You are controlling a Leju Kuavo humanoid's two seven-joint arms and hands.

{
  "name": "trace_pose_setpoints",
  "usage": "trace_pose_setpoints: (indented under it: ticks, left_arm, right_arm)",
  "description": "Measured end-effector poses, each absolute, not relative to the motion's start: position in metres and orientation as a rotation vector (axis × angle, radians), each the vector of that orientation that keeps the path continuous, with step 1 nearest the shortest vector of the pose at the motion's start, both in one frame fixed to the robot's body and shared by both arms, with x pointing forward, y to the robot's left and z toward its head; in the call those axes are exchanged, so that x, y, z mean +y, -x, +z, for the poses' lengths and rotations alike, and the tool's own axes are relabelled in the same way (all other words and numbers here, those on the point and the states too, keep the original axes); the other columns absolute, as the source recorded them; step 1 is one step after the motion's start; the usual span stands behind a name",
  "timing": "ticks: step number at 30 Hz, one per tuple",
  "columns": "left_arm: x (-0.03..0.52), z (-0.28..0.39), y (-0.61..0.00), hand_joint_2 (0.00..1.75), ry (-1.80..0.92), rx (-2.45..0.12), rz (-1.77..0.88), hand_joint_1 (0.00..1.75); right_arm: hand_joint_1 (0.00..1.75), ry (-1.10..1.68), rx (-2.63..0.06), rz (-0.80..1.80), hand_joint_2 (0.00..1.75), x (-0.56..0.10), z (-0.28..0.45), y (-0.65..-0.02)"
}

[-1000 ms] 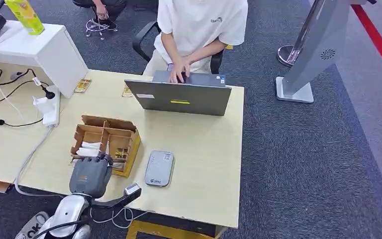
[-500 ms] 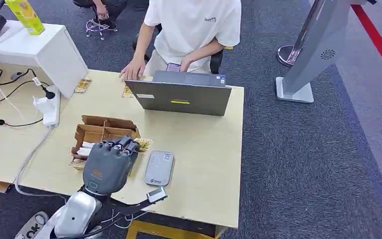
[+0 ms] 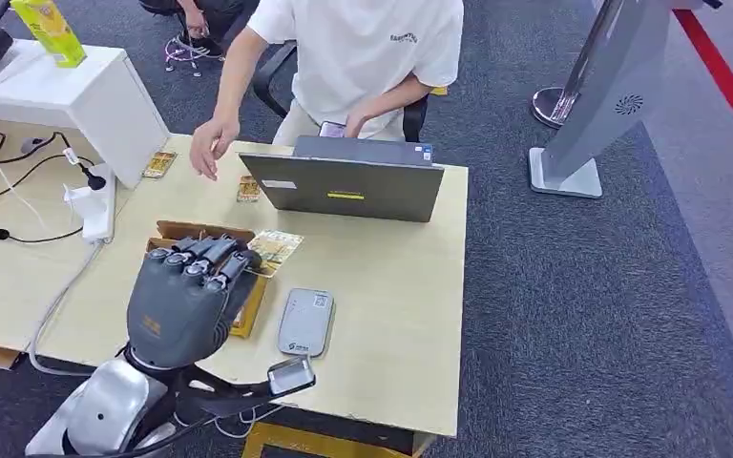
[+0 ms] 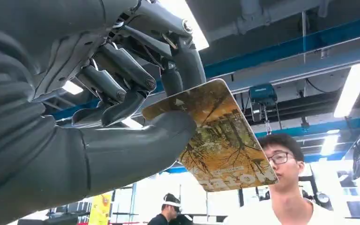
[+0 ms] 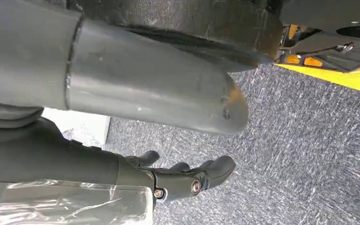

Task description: Pass the card to the sensor for recognition and then transmit it.

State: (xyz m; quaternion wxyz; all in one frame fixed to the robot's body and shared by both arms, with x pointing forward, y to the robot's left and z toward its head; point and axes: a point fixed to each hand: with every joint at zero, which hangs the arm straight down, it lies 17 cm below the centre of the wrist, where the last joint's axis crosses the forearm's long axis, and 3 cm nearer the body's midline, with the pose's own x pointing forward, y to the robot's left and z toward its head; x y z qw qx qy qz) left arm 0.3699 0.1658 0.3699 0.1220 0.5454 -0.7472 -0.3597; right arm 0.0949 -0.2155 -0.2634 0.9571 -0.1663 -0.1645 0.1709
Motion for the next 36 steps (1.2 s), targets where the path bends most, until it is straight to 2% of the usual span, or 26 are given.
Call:
trace_pose_setpoints:
  ticks: [6, 10, 14, 21, 22, 36]
  left_arm:
    - [0.183, 0.393, -0.402, 1.75, -1.727, -2.118, -1.009, 1.75]
    - [0.232, 0.392, -0.463, 1.75, -1.912, -1.902, -1.039, 1.75]
    - [0.289, 0.379, -0.510, 1.75, -1.982, -1.709, -1.034, 1.75]
    - [0.333, 0.355, -0.538, 1.75, -1.979, -1.552, -1.042, 1.75]
    - [0.337, 0.353, -0.540, 1.75, -1.978, -1.535, -1.037, 0.00]
    - [0.360, 0.331, -0.544, 1.75, -1.965, -1.455, -1.048, 0.00]
  right_arm:
    - [0.00, 0.340, -0.340, 0.387, 0.00, -0.215, -0.263, -0.098]
    - [0.00, 0.339, -0.362, 0.428, 0.00, -0.212, -0.262, -0.102]
    - [0.00, 0.339, -0.366, 0.448, 0.00, -0.211, -0.262, -0.103]
    - [0.00, 0.341, -0.358, 0.456, 0.00, -0.211, -0.262, -0.102]
    - [0.00, 0.341, -0.357, 0.456, 0.00, -0.211, -0.262, -0.101]
    - [0.00, 0.340, -0.364, 0.468, 0.00, -0.210, -0.262, -0.102]
